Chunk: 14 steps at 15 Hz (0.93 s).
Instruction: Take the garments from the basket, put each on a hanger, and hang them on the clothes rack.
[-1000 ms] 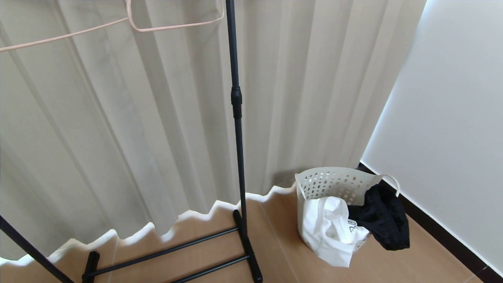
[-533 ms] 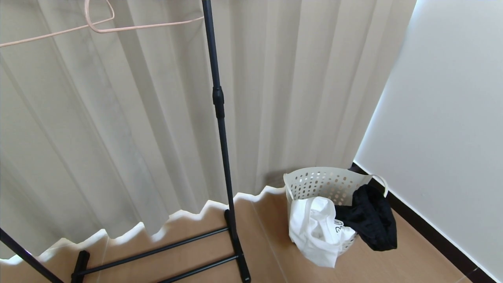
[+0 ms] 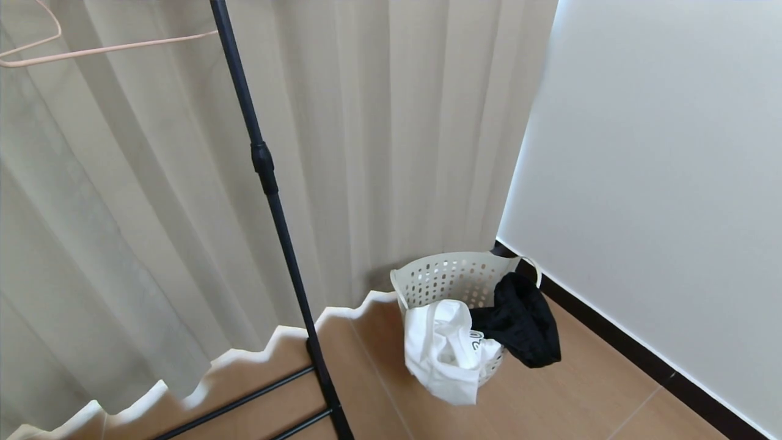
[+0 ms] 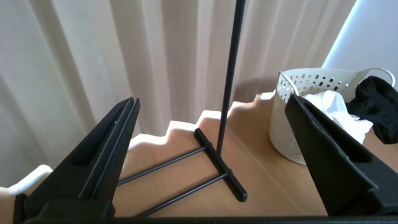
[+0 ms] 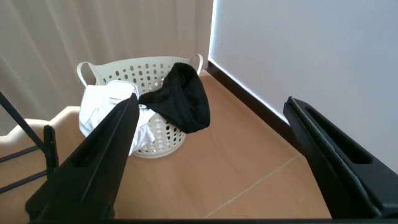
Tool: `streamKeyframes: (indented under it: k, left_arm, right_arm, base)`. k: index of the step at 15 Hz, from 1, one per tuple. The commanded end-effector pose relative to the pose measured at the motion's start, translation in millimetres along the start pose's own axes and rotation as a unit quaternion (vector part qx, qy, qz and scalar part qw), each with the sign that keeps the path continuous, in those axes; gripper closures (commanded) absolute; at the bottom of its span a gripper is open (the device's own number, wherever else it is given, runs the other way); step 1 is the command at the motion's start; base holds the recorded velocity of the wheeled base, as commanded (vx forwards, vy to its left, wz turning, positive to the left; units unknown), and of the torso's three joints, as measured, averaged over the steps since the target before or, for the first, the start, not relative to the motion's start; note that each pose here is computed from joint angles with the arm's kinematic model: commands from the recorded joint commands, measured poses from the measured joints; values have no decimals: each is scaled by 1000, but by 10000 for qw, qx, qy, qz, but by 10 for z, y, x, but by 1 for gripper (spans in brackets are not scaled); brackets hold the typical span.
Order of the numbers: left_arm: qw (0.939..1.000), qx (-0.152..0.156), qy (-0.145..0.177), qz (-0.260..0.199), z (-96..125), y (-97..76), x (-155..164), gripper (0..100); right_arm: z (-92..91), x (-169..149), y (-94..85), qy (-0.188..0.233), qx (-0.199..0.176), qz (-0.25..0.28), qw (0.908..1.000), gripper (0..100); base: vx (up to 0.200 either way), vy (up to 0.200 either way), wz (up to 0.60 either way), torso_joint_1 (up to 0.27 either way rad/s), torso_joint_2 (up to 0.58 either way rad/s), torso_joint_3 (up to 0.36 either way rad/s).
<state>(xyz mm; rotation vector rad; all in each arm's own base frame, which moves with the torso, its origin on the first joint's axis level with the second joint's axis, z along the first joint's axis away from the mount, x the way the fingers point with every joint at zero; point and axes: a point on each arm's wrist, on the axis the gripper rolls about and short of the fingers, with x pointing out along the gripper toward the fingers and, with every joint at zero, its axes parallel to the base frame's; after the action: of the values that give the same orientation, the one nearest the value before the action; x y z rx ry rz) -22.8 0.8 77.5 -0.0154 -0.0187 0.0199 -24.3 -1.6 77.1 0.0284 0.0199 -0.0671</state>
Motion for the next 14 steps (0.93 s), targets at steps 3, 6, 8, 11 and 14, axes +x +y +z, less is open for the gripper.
streamKeyframes:
  k: [3,6,8,11,14]
  left_arm:
    - [10000,-1,1,0,1,0,1,0]
    - [10000,-9,1,0,1,0,1,0]
    - [10000,-9,1,0,1,0,1,0]
    - [10000,-9,1,0,1,0,1,0]
    - [10000,-9,1,0,1,0,1,0]
  right_arm:
    - [1,1,0,3,-8,4,10000,0]
    - [1,1,0,3,-8,4,10000,0]
    - [0,0,0,-4,-7,4,10000,0]
    - [1,1,0,3,-8,4,10000,0]
    - [1,1,0,3,-8,4,10000,0]
  base:
    - [0,0,0,0,0,0]
    - [0,0,0,2,3,-83]
    - [0,0,0,2,2,-173]
    - [0,0,0,4,2,-188]
    - [0,0,0,9,2,-196]
